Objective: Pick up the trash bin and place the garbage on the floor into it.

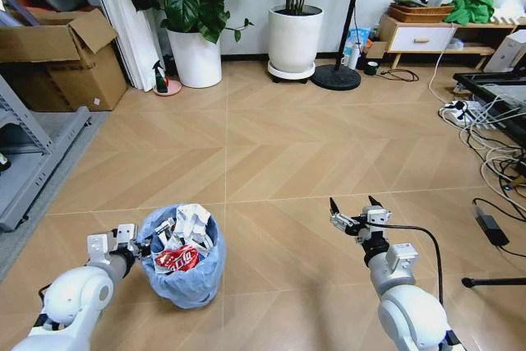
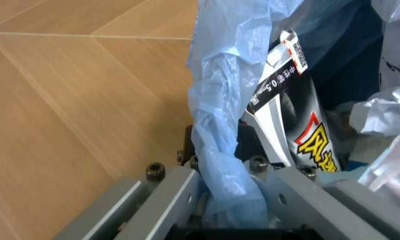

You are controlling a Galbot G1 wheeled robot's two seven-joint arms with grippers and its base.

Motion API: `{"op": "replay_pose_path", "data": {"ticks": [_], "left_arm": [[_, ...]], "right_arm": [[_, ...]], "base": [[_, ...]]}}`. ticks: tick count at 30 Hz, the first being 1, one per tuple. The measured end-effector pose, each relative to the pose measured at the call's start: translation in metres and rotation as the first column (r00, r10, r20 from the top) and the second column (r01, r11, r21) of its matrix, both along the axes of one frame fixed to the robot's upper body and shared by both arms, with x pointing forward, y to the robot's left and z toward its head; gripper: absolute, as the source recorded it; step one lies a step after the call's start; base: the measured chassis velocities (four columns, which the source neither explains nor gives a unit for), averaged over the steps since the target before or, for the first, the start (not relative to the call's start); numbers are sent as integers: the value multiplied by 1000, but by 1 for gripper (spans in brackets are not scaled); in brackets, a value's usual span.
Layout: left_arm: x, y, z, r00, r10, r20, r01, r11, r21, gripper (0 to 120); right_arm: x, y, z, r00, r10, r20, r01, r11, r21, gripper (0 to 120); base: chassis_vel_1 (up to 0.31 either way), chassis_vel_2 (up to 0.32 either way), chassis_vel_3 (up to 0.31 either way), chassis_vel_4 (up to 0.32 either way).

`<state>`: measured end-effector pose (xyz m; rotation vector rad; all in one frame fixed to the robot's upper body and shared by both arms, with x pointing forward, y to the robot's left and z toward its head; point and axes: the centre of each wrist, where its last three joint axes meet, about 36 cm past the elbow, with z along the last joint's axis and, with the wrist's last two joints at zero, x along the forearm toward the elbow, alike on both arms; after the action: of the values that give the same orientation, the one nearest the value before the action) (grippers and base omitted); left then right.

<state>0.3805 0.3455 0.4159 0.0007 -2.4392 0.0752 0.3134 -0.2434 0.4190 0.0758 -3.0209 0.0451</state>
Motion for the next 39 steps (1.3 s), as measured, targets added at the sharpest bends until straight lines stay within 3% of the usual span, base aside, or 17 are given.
{"op": "replay_pose_path", "data": {"ticks": [28,39], "left_arm": [[18,-3,-20,999,14,-34,-15,1000,-18,1],[20,-3,-20,999,13,-32,-13,1000,-3,43]], "right_arm": [[0,-5,-1,1000,-16,8,16,1000,-4,100],[1,-6,0,1000,-17,12,17,1000,-1,100]], "base": [[0,0,0,0],[0,0,0,0]]}}
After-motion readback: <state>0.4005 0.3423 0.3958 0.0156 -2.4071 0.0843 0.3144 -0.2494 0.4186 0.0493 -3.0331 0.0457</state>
